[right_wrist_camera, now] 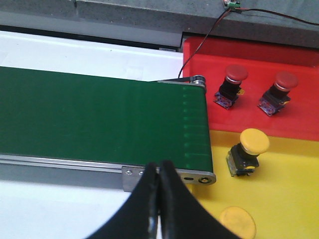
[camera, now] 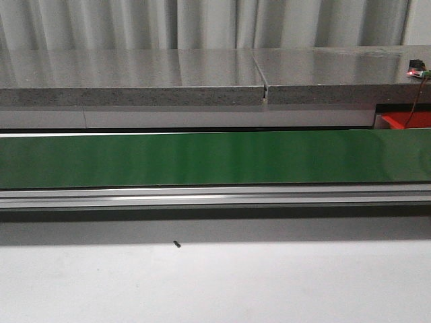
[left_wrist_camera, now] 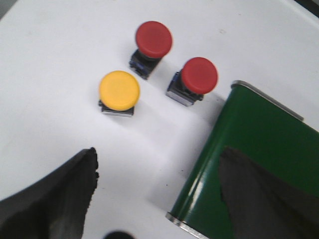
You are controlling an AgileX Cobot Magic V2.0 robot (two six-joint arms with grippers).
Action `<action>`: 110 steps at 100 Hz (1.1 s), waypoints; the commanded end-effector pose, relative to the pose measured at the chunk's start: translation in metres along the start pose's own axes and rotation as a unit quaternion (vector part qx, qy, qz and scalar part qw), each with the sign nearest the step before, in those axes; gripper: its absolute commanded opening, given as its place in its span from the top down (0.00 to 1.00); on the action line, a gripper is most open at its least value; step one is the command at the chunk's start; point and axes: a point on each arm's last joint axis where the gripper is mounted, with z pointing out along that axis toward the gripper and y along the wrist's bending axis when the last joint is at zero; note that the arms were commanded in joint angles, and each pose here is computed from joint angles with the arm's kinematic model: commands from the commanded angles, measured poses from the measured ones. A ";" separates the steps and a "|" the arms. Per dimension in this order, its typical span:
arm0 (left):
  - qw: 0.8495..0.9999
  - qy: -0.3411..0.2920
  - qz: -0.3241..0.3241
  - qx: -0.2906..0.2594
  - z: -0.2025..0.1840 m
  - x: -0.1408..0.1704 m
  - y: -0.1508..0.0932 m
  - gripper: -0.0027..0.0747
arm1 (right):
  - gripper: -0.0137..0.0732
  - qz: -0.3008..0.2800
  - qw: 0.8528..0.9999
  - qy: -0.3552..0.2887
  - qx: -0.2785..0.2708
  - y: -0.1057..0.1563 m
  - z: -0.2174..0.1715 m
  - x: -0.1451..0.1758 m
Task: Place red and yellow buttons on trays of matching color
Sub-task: 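Grasp a yellow button with the left gripper and set it on the belt, then grasp another yellow button beside the red buttons with the left gripper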
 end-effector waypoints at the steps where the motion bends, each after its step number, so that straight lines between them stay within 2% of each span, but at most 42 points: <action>1: 0.999 -0.035 -0.019 -0.003 -0.013 -0.009 0.006 0.33 | 0.92 -0.005 0.999 -0.053 0.009 -0.002 -0.004 -0.015; 17: 1.000 0.003 -0.027 -0.007 0.012 -0.009 0.014 0.33 | 0.92 -0.005 0.999 -0.053 0.009 -0.002 -0.004 -0.015; 35: 0.999 0.017 -0.040 -0.008 0.038 -0.011 0.021 0.33 | 0.92 -0.005 0.999 -0.053 0.009 -0.002 -0.004 -0.015; 60: 0.999 0.002 -0.049 -0.016 0.066 -0.015 0.028 0.33 | 0.92 -0.005 0.999 -0.053 0.009 -0.002 -0.004 -0.015; 110: 0.998 -0.040 -0.031 -0.022 0.120 -0.022 0.016 0.34 | 0.92 -0.005 0.999 -0.053 0.009 -0.002 -0.004 -0.015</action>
